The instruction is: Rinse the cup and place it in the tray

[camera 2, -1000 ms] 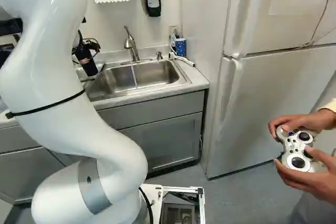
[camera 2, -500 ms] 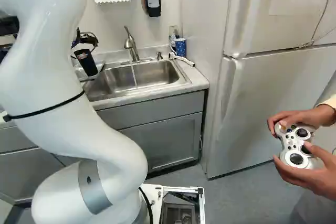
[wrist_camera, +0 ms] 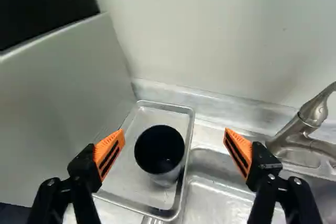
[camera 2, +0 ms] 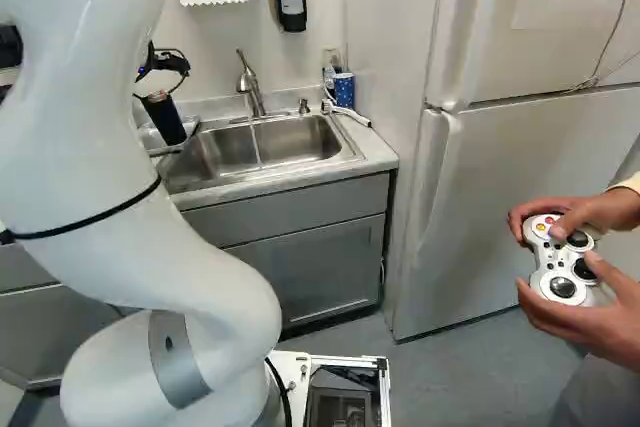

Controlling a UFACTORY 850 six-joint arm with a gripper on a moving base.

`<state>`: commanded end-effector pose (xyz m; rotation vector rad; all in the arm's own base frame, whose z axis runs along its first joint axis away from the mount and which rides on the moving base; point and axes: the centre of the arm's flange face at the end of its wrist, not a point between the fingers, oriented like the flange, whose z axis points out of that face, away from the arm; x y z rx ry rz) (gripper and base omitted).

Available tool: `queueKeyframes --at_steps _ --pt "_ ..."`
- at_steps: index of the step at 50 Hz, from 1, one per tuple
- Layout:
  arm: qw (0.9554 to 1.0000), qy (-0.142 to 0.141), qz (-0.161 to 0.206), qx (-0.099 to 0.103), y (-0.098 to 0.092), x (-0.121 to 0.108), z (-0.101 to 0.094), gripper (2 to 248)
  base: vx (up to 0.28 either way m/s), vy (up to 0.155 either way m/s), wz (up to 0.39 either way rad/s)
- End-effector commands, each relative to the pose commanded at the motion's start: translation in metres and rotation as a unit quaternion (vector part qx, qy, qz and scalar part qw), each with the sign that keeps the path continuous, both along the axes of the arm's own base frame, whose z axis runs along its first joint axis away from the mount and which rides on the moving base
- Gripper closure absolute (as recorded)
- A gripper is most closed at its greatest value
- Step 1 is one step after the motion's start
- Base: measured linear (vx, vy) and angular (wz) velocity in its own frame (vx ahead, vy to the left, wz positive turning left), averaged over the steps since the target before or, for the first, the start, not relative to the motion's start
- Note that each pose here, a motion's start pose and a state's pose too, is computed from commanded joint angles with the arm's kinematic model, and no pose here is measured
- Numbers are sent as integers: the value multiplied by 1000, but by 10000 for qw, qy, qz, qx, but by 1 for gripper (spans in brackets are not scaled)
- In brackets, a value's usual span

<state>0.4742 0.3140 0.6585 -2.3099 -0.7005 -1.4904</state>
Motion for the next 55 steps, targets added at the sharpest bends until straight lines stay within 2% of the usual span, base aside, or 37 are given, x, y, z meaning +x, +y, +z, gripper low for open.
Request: queueKeyframes --at_steps 12,31,55 --pt "9998 -99 -135 64 -21 -5 14 3 0 0 0" --pt "9992 -97 -373 59 -53 -8 14 3 0 0 0" --pt "9972 -98 -745 55 -87 13 14 3 0 0 0"
